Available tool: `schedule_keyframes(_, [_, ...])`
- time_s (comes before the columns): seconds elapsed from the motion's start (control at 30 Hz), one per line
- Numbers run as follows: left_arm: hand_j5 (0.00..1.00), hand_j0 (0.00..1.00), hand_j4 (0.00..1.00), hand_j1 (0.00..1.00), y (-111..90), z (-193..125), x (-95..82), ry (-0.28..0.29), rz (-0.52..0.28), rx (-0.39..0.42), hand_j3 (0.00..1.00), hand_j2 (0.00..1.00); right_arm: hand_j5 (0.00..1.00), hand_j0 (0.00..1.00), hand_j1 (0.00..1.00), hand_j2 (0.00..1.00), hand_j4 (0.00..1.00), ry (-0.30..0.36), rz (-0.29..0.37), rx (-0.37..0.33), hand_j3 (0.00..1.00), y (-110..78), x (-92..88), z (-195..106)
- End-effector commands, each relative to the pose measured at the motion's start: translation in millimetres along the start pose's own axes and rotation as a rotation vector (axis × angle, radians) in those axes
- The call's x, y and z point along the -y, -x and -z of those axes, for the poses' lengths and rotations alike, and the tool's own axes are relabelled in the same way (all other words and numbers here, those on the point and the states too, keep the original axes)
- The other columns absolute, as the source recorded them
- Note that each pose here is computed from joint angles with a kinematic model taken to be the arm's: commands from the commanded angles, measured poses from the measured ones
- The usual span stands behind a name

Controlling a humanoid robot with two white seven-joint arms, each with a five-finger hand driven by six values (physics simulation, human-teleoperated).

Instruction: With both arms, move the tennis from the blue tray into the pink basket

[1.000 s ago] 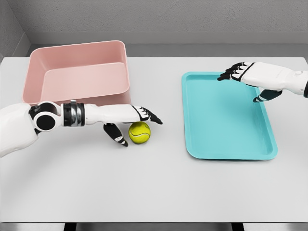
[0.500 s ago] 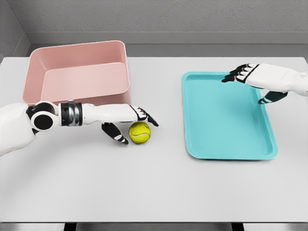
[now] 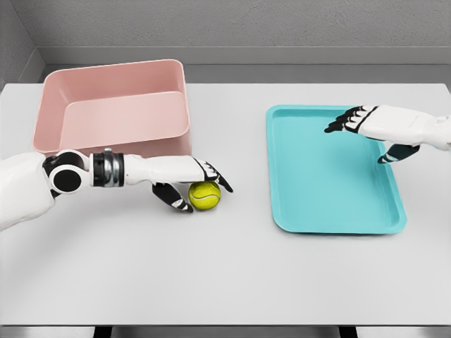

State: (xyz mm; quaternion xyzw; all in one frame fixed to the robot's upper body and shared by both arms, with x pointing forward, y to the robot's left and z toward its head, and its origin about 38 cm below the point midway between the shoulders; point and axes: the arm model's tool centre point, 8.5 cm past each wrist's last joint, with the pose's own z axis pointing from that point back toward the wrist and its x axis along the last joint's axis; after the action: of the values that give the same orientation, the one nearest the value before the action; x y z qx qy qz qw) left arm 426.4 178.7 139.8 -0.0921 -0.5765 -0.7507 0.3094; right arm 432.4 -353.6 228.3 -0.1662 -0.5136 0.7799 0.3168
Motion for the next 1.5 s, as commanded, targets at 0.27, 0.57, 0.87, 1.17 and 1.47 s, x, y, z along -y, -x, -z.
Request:
schedule_keyframes(0.27, [0.63, 0.63, 0.63, 0.63, -0.2, -0.3, 0.8, -0.003, -0.008, 0.001, 0.63, 0.63, 1.0, 1.0, 1.0, 1.0, 1.0, 0.008, 0.005, -0.001, 1.0, 0.7, 2.0, -0.4])
schedule_keyframes(0.57, [0.54, 0.54, 0.54, 0.54, -0.2, -0.3, 0.8, -0.003, -0.008, 0.001, 0.54, 0.54, 1.0, 1.0, 1.0, 1.0, 1.0, 0.006, 0.008, -0.004, 1.0, 1.4, 0.8, -0.6])
schedule_keyframes(0.87, [0.52, 0.52, 0.52, 0.52, 0.2, -2.5, -1.7, -0.008, -0.004, -0.002, 0.52, 0.52, 1.0, 1.0, 1.0, 1.0, 1.0, 0.004, 0.009, -0.004, 1.0, 1.6, 0.2, -0.6])
schedule_keyframes(1.17, [0.52, 0.52, 0.52, 0.52, -7.0, -3.1, -20.7, -0.038, 0.024, 0.015, 0.52, 0.52, 1.0, 1.0, 1.0, 1.0, 1.0, 0.004, 0.011, -0.005, 1.0, 2.1, -0.3, -0.3])
schedule_keyframes(1.47, [0.52, 0.52, 0.52, 0.52, -12.1, -6.9, -34.9, -0.055, 0.045, 0.024, 0.52, 0.52, 1.0, 1.0, 1.0, 1.0, 1.0, 0.002, 0.012, -0.007, 1.0, 2.5, -0.6, -0.5])
